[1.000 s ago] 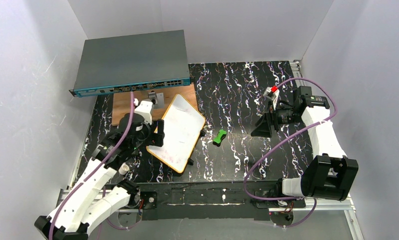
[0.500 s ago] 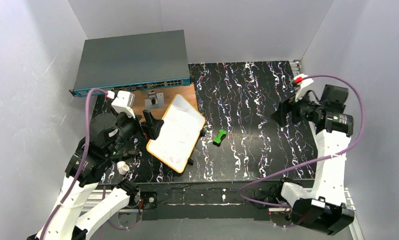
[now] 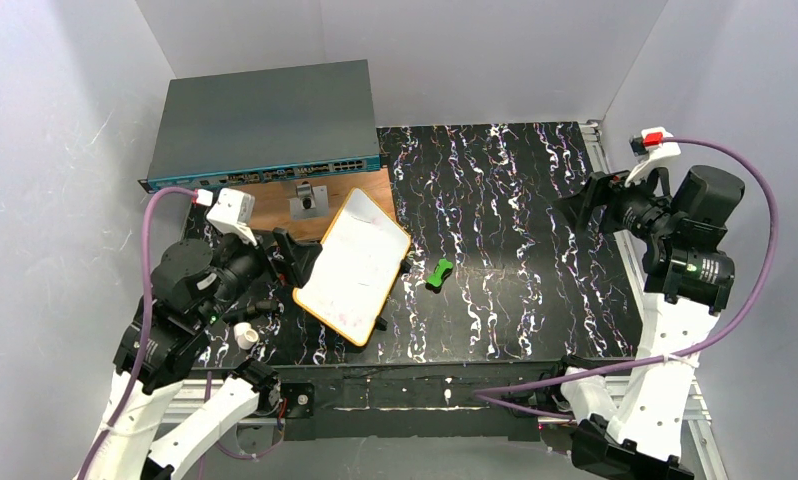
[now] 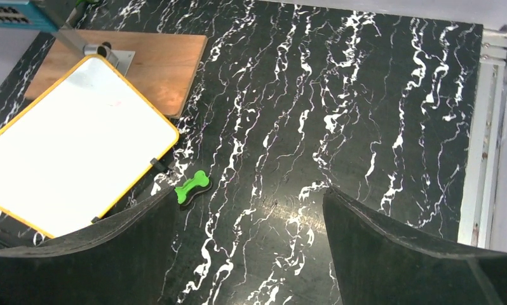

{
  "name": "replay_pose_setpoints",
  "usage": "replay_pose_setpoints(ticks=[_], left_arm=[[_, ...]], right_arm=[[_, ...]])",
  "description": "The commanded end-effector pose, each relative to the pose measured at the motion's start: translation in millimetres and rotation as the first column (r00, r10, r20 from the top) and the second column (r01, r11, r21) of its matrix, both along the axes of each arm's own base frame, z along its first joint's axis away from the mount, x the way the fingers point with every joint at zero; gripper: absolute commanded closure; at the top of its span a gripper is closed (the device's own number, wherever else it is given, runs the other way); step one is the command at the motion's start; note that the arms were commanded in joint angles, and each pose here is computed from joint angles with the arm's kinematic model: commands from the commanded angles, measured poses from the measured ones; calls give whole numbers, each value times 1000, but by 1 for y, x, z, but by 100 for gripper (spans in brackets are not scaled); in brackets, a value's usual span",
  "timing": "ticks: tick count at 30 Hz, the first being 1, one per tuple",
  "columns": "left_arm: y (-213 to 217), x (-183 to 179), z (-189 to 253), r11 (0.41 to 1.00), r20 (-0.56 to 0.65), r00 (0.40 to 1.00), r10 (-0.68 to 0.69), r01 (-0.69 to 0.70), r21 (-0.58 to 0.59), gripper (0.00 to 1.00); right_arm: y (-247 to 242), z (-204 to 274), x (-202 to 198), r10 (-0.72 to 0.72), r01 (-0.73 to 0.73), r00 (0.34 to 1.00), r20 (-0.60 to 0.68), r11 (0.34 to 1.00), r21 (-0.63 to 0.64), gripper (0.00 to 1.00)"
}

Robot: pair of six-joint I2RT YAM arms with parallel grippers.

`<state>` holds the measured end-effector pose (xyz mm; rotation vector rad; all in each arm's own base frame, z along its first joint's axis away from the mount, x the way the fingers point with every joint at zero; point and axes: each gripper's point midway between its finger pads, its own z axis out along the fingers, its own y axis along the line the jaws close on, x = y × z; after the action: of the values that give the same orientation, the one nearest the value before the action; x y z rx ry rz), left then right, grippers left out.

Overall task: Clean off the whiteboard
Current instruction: Reset both arms

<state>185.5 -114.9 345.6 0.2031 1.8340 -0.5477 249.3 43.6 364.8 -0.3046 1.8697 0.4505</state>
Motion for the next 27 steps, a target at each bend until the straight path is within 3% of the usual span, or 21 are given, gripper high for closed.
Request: replay_pose_setpoints(ticks=[1, 6, 13, 27], left_arm=[[4, -9, 8, 1000, 30, 999, -13, 13, 0, 2], [4, -8, 6, 1000, 29, 1000, -9, 9, -5, 2], [6, -12, 2, 1000, 27, 1000, -11, 12, -3, 2], [9, -14, -15, 1000, 9, 1000, 10, -10, -16, 2]], right_arm=[[-8, 7, -2, -112, 111, 994, 7, 992, 51, 11], [-10, 11, -7, -150, 149, 989, 10, 987, 63, 11], [8, 15, -15, -39, 37, 999, 15, 994, 105, 11], [16, 9, -18, 15, -14, 1000, -10, 988, 154, 11]])
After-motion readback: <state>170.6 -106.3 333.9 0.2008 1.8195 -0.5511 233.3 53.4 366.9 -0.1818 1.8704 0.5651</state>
